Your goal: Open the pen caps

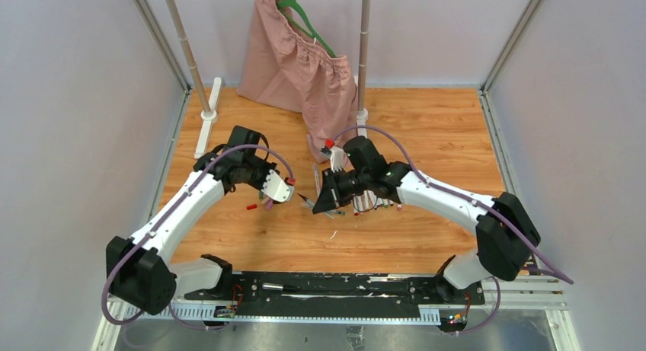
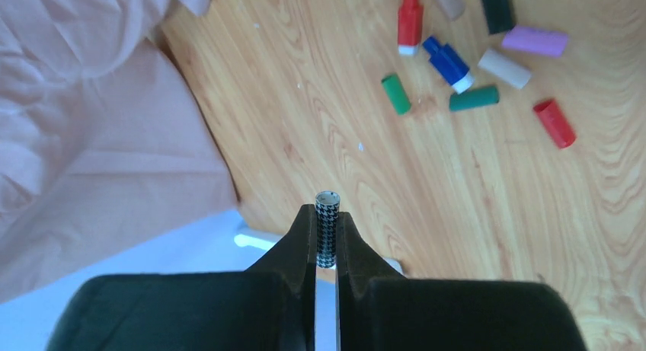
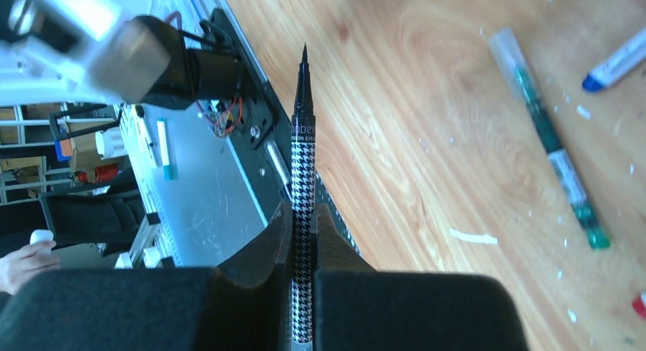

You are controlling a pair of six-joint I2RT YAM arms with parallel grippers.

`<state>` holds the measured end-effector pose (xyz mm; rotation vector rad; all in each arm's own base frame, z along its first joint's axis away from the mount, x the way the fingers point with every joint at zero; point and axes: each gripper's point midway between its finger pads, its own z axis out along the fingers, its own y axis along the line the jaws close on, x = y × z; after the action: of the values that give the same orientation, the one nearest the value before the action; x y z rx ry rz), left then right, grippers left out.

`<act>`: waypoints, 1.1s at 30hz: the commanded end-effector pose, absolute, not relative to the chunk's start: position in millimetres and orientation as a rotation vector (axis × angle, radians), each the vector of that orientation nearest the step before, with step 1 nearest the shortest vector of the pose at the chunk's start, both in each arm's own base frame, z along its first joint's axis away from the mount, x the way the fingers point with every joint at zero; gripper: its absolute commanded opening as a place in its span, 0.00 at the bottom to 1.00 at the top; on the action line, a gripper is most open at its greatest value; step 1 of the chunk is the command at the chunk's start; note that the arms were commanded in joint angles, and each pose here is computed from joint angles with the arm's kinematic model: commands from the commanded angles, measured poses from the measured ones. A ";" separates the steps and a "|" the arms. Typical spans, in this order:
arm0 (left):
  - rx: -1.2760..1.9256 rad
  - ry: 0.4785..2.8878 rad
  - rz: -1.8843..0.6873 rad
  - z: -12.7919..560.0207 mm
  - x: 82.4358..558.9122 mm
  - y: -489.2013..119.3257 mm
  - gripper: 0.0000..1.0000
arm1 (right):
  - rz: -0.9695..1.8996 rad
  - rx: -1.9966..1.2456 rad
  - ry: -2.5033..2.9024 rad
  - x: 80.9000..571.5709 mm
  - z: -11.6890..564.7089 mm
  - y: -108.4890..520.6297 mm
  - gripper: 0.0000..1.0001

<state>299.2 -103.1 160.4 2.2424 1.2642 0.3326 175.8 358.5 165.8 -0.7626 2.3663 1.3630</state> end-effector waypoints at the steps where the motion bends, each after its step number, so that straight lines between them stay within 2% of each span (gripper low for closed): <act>1: 2.206 1.356 0.488 160.6 321.8 -83.7 0.00 | 1.262 -0.769 2.460 162.2 155.0 324.9 0.00; 6: 2.102 1.473 0.332 151.5 319.7 -97.3 0.00 | 1.082 -0.645 2.460 186.5 149.1 302.0 0.00; 9: 2.039 1.590 0.172 138.9 313.7 -110.4 0.00 | 0.833 -0.526 2.474 218.8 128.1 280.7 0.00; 12: 1.977 1.708 0.049 126.1 311.0 -120.4 0.00 | 0.743 -0.471 2.478 238.3 105.9 273.8 0.00; 21: 1.902 1.895 -0.144 85.0 315.6 -141.9 0.00 | 0.464 -0.392 2.483 274.4 62.2 255.4 0.00; 26: 1.814 1.941 -0.154 72.6 332.6 -152.6 0.00 | 0.394 -0.355 2.499 282.1 42.4 253.8 0.00; 29: 1.761 1.963 -0.141 66.7 339.0 -154.2 0.10 | 0.368 -0.329 2.507 280.9 33.4 251.3 0.09; 33: 1.772 1.993 -0.195 52.3 329.0 -156.3 0.17 | 0.328 -0.301 2.510 278.2 27.4 245.0 0.19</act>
<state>330.7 -146.3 60.7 1.8189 1.9738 -0.1386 276.0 254.9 34.6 -0.3534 2.5246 0.4114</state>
